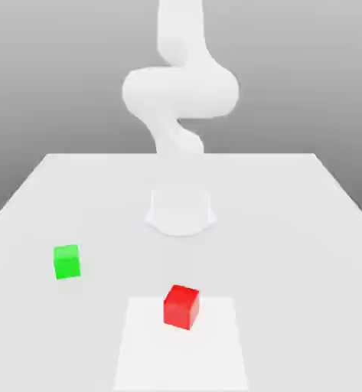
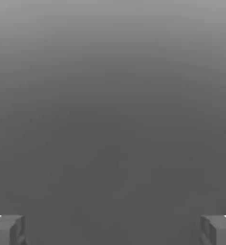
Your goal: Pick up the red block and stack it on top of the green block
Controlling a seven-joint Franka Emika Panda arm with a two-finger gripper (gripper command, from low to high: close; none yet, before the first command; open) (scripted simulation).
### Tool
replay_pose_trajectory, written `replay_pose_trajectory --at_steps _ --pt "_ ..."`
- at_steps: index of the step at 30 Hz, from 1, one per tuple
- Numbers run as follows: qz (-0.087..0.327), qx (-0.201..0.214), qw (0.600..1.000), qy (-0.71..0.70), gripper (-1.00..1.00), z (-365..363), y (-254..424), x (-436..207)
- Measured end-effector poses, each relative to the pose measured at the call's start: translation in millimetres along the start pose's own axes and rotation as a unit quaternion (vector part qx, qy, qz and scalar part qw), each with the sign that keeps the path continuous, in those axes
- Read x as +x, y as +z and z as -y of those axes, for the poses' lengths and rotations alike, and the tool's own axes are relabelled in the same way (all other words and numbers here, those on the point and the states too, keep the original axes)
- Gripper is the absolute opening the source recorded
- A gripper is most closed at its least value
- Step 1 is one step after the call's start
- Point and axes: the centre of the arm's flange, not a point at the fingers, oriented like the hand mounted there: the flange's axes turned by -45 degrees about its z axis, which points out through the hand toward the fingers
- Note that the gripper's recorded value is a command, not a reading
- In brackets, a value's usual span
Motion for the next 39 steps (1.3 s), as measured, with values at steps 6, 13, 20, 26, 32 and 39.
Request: replay_pose_trajectory --at_steps 6,13,20,26,32,39 --pt "0.111 -0.019 0.993 0.045 0.00 1 144 -62" --pt "0.241 -0.044 0.964 0.102 0.00 -7 269 -187" --pt "0.343 -0.067 0.925 0.150 0.00 -12 341 -323" --pt "0.346 -0.068 0.924 0.150 -1.00 -13 372 -355" --pt "0.346 -0.068 0.924 0.150 -1.00 -13 372 -356" --pt "0.346 -0.068 0.924 0.150 -1.00 -11 331 -319"
